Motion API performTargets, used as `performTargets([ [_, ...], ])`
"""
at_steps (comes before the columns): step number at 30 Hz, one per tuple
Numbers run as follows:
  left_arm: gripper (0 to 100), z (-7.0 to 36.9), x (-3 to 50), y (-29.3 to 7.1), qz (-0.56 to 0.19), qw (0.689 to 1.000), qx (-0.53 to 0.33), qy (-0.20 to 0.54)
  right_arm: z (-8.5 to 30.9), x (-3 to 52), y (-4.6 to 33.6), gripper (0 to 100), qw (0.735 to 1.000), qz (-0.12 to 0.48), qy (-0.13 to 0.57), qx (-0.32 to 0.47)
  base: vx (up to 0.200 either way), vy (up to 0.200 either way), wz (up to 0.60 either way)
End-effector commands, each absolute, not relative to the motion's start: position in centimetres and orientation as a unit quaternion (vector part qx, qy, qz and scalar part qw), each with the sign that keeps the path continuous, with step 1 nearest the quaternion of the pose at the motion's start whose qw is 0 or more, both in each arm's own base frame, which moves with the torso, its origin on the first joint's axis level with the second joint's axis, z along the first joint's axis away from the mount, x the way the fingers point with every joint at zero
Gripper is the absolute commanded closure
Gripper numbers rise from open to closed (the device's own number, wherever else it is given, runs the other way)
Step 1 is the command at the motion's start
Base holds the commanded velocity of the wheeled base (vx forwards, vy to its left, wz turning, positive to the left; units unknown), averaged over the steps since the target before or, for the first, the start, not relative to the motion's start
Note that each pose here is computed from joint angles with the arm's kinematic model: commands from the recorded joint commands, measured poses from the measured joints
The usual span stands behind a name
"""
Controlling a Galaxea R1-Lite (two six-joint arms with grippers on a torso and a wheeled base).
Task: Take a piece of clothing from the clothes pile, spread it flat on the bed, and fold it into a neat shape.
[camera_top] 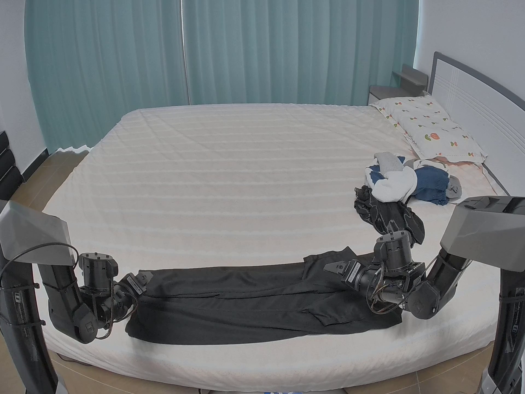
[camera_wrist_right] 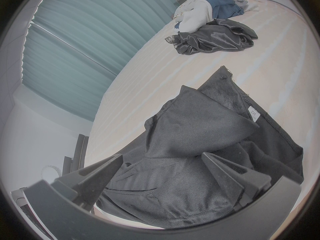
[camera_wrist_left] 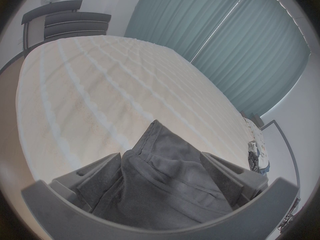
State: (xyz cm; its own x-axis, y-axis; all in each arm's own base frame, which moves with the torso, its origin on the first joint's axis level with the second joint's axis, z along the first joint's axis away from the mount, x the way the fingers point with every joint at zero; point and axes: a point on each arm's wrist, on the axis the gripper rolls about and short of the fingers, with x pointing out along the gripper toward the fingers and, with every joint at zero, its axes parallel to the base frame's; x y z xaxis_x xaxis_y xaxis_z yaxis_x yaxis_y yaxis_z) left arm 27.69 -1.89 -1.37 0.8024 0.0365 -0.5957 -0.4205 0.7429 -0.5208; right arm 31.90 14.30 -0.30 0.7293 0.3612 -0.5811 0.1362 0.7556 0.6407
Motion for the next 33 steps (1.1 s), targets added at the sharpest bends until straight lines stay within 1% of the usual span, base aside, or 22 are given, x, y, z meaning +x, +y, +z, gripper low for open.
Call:
performTargets([
  [1,0,-0.3,27.6,-1.9,0.121,0.893,-0.339,0.271,-0.1,31.9,14.3,0,0.864,0.067,0.361,0.344,0.0,0.0,0.0],
  [4,0,-0.4,27.7,-1.9,0.118,0.892,-0.34,0.274,-0.1,31.9,14.3,0,0.864,0.067,0.36,0.345,0.0,0.0,0.0],
  [10,0,-1.8,27.9,-2.0,0.101,0.883,-0.344,0.303,-0.2,31.8,14.4,0,0.864,0.067,0.362,0.344,0.0,0.0,0.0],
  [23,0,-2.8,29.6,-2.2,0.098,0.887,-0.341,0.296,-0.4,31.8,14.2,0,0.863,0.062,0.365,0.344,0.0,0.0,0.0],
  [24,100,-2.9,29.7,-2.2,0.099,0.887,-0.339,0.297,-0.4,31.8,14.1,0,0.863,0.06,0.365,0.343,0.0,0.0,0.0],
  [27,100,-3.0,29.6,-2.1,0.101,0.887,-0.339,0.298,-0.4,31.9,13.8,0,0.864,0.056,0.363,0.345,0.0,0.0,0.0],
  [33,100,-2.8,29.4,-2.0,0.105,0.887,-0.339,0.296,-0.4,32.2,12.4,0,0.87,0.022,0.354,0.343,0.0,0.0,0.0],
])
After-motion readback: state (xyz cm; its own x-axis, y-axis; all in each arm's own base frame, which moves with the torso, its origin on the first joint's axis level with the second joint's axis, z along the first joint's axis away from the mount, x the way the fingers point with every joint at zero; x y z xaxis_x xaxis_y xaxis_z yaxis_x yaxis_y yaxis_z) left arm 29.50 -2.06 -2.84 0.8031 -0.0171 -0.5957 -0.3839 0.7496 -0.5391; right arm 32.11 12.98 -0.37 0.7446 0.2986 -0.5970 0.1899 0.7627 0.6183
